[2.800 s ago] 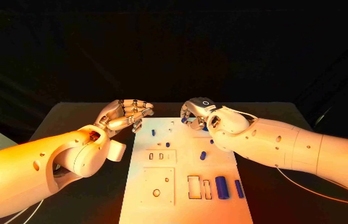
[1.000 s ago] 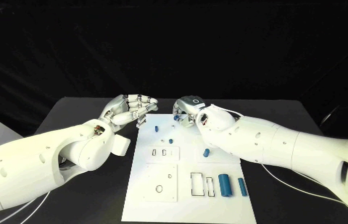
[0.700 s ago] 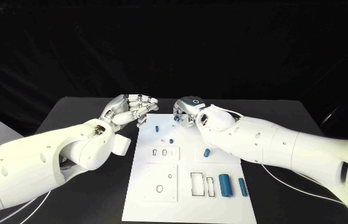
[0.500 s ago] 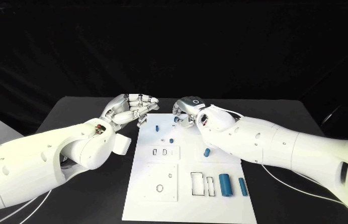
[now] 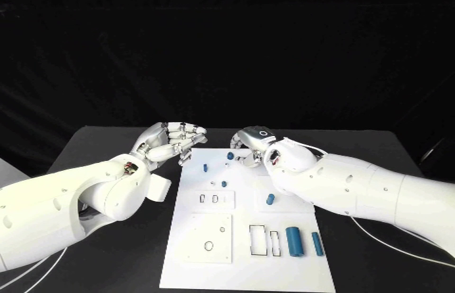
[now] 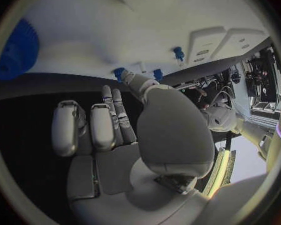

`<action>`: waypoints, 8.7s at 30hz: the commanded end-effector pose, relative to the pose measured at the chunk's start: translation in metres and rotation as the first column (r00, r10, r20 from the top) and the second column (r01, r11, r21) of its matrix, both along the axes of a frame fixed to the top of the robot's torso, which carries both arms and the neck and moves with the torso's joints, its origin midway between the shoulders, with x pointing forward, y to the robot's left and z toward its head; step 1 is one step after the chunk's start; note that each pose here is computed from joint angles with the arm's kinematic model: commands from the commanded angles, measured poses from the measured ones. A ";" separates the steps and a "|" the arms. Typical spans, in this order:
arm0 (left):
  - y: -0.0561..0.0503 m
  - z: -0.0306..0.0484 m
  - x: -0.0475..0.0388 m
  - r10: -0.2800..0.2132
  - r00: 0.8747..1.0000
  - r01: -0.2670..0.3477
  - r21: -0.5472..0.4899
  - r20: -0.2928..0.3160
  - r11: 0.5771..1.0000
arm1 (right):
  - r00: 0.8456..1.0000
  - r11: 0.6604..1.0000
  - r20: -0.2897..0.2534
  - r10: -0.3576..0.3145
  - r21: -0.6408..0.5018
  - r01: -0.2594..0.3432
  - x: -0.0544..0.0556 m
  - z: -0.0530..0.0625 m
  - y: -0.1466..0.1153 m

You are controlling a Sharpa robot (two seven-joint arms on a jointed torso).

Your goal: Assemble the parts on the task board

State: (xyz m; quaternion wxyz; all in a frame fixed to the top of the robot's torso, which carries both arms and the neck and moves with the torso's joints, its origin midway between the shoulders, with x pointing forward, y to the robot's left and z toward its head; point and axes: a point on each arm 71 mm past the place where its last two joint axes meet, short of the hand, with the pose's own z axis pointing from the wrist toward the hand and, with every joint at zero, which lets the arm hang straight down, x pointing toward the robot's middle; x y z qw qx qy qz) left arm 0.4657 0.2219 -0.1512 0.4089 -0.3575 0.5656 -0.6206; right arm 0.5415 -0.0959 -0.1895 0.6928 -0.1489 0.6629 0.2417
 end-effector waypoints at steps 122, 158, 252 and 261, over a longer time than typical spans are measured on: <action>-0.002 -0.0027 0.0048 -0.032 0.999 0.032 -0.002 -0.015 0.999 | 0.995 0.991 -0.091 -0.046 0.119 0.056 -0.035 -0.005 0.019; -0.006 -0.0033 0.0056 -0.044 0.999 0.044 -0.001 -0.019 0.999 | 0.990 0.994 -0.121 -0.067 0.074 0.076 -0.022 -0.025 0.039; 0.004 -0.0077 0.0116 -0.020 1.000 0.021 0.019 -0.019 1.000 | 0.928 0.932 -0.330 -0.171 0.250 0.261 -0.015 -0.036 -0.167; 0.005 -0.0077 0.0115 -0.019 1.000 0.020 0.021 -0.019 1.000 | 0.926 0.935 -0.343 -0.161 0.247 0.254 -0.016 -0.040 -0.160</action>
